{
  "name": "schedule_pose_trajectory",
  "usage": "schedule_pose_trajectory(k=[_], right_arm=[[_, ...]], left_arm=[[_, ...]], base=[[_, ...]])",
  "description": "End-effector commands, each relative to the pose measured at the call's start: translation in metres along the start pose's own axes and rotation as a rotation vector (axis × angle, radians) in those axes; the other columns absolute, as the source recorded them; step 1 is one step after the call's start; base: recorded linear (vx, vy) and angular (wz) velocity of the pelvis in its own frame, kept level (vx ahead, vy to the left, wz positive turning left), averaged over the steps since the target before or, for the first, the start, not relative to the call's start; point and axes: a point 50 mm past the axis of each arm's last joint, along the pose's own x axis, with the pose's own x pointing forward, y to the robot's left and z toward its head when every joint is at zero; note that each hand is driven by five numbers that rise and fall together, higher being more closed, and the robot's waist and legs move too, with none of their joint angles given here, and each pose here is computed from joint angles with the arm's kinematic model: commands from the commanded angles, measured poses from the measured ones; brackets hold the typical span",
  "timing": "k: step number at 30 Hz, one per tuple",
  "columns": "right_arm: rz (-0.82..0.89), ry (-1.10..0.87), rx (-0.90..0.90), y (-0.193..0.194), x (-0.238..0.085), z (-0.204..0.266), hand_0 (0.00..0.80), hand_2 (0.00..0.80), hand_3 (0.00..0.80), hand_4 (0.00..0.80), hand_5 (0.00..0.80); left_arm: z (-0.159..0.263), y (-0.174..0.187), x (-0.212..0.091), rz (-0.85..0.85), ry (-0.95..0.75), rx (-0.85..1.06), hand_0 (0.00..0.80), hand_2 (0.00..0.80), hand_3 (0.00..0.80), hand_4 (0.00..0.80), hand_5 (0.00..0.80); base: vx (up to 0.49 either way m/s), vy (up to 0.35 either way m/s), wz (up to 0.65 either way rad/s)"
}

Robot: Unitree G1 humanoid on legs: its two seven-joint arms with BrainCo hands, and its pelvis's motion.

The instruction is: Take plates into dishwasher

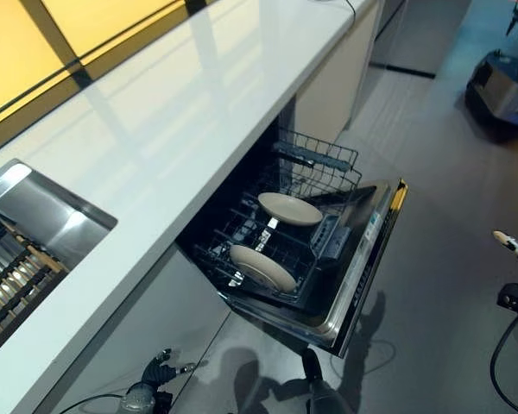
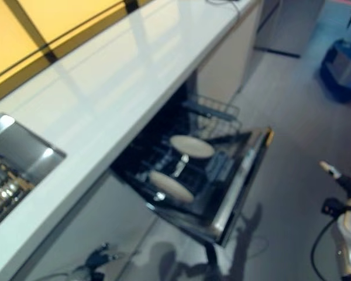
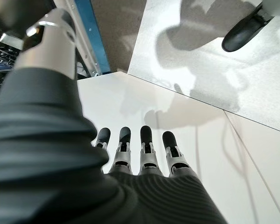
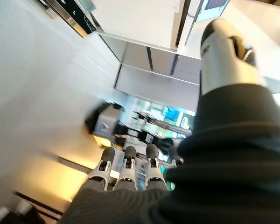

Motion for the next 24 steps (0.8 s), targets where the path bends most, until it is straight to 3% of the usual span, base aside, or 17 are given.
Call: schedule_pose_trajectory(k=[1, 11, 24], right_arm=[[0.035, -0.113, 0.197, 0.019, 0.011, 0.027, 0.000, 0.000, 0.000, 0.000, 0.000], [0.114, -0.040, 0.383, 0.058, 0.020, 0.018, 0.000, 0.000, 0.000, 0.000, 0.000], [0.176, -0.027, 0.379, 0.095, 0.020, 0.024, 0.000, 0.000, 0.000, 0.000, 0.000]], left_arm=[[0.020, 0.015, 0.004, 0.069, -0.089, -0.045, 0.000, 0.000, 0.000, 0.000, 0.000], [0.030, 0.016, 0.005, 0.068, -0.113, -0.013, 0.000, 0.000, 0.000, 0.000, 0.000], [0.031, 0.013, 0.003, 0.039, -0.138, 0.005, 0.000, 0.000, 0.000, 0.000, 0.000]], base=[[-0.180, -0.243, 0.26], [-0.089, -0.135, 0.08], [0.016, -0.025, 0.14]])
